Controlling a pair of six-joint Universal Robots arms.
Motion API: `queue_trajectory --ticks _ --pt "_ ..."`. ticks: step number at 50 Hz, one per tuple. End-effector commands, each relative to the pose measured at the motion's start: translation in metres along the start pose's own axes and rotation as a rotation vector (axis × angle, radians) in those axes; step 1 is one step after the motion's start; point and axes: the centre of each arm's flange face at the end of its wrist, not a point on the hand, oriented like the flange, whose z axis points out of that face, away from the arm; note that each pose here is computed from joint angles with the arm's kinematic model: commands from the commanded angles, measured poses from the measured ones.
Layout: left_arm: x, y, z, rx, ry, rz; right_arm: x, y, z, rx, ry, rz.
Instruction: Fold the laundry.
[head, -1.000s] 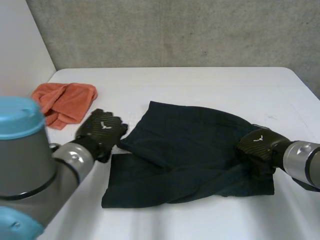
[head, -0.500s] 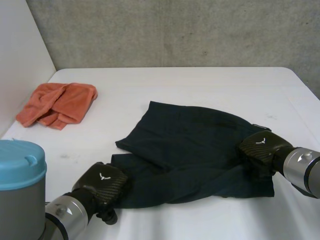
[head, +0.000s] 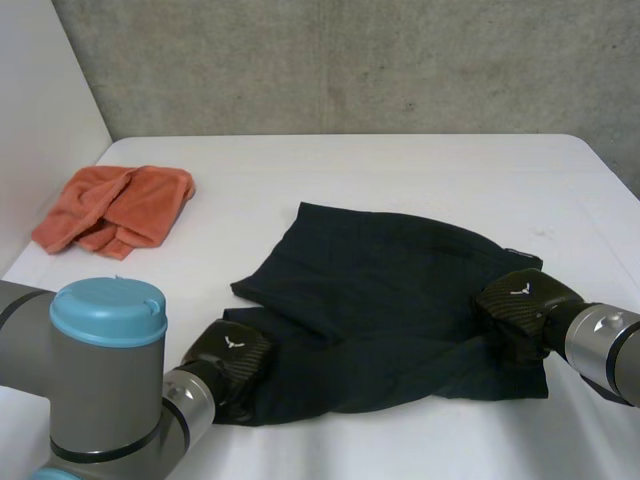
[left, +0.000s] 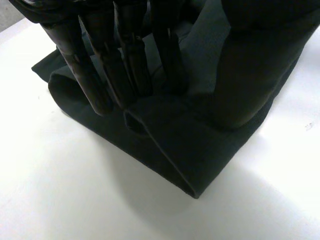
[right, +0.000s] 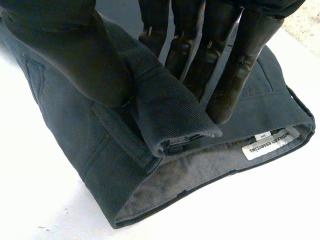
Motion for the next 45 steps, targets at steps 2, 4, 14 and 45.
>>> queue_trajectory --ticks 2,4,14,45 --pt "0.004 -0.006 -0.009 0.029 0.009 0.013 0.002 -0.002 0.001 0.019 0.015 -0.009" --pt "0.005 -0.006 -0.01 0.03 0.01 0.014 0.002 -0.002 0.002 0.025 0.02 -0.01" --pt "0.005 -0.007 -0.01 0.033 0.011 0.015 0.01 0.0 0.008 0.02 0.095 -0.022" --pt "-0.027 -0.082 -0.041 0.294 -0.167 0.15 0.027 -0.034 -0.006 0.098 0.157 -0.072"
